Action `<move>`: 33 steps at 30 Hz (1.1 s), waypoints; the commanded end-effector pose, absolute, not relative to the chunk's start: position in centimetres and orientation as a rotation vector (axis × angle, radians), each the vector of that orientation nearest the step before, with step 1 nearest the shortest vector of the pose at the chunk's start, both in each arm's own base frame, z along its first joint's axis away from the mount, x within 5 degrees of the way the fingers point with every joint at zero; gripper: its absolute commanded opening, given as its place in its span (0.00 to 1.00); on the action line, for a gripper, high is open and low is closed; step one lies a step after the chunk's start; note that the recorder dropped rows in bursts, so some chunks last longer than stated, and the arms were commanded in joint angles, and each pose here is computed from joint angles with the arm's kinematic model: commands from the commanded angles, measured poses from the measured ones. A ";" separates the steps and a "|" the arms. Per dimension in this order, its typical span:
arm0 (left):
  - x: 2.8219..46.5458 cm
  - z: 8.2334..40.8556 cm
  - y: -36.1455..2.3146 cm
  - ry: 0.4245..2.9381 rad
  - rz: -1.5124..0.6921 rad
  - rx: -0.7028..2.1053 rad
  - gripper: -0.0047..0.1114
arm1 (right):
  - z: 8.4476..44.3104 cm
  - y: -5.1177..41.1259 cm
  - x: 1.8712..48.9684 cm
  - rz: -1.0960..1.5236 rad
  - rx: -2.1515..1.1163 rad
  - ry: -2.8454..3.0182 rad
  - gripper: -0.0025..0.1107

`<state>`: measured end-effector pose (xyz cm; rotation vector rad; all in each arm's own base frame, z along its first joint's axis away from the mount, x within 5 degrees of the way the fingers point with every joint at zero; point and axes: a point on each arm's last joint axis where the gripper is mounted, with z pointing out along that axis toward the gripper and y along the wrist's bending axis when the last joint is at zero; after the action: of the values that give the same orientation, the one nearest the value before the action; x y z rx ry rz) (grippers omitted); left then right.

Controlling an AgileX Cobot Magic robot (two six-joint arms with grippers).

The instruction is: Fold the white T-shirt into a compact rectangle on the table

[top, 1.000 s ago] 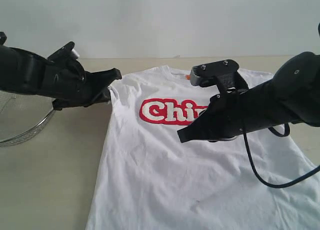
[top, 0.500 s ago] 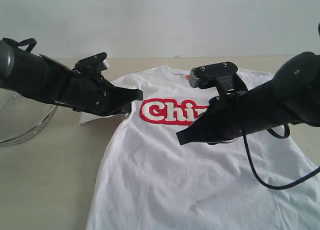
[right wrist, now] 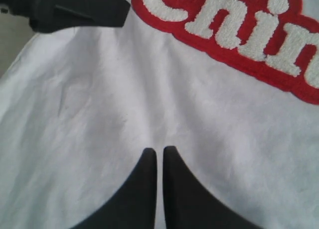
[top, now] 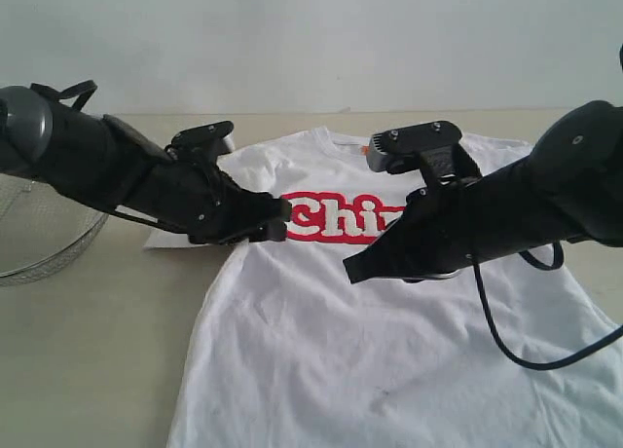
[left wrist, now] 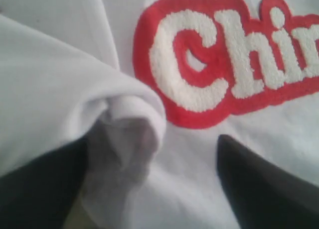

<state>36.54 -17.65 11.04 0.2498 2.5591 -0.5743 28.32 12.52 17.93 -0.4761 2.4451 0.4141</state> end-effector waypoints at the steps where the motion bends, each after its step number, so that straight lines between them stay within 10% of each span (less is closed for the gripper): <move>1: 35.9 11.3 -17.8 2.615 -0.636 0.363 0.89 | 18.1 12.4 28.2 0.395 -0.489 2.430 0.02; 10: 34.9 18.2 -16.7 2.512 -0.756 0.418 0.89 | 18.6 12.1 29.0 0.305 -0.522 2.357 0.06; 15: 32.8 25.2 -14.0 2.455 -0.580 0.382 0.89 | 22.1 13.2 31.3 0.284 -0.645 2.200 0.50; 33: 20.4 29.2 -3.2 2.300 -0.324 -0.022 0.89 | 18.7 30.3 38.8 0.273 -1.290 1.964 0.51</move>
<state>20.92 -3.35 28.97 0.0059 2.3344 -0.3221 38.25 28.94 19.38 -1.2255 1.9619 0.3159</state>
